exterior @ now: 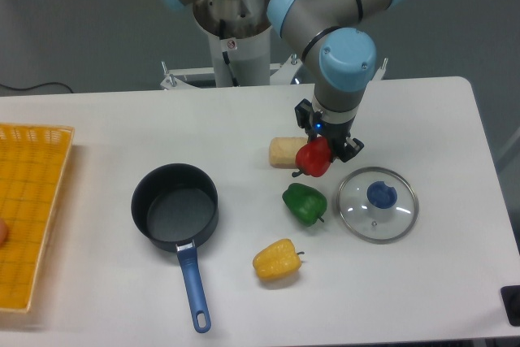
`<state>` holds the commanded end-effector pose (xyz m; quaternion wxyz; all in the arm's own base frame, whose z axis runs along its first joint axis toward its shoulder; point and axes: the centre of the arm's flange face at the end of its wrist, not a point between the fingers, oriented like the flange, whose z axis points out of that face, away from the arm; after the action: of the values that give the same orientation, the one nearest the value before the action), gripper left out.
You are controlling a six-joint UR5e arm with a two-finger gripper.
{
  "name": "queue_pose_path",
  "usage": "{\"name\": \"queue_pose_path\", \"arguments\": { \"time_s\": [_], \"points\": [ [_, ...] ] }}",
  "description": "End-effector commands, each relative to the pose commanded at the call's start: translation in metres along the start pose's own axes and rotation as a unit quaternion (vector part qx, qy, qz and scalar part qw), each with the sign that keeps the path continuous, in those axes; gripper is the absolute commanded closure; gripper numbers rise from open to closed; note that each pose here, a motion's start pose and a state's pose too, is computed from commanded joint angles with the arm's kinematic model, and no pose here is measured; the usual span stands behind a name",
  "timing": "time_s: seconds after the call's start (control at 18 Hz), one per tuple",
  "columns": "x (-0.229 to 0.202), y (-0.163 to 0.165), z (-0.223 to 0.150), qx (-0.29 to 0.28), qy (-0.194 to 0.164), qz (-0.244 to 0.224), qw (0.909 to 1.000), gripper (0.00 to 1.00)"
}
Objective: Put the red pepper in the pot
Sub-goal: 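Lift the grasped red pepper up from beside the bread roll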
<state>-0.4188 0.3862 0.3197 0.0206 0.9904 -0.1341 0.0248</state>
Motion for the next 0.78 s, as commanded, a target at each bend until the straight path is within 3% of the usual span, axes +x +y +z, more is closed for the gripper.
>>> {"name": "queue_pose_path", "arguments": {
  "time_s": [0.78],
  "points": [
    [0.026,-0.015,-0.015,0.011,0.01,-0.005,0.9999,0.89]
  ]
}}
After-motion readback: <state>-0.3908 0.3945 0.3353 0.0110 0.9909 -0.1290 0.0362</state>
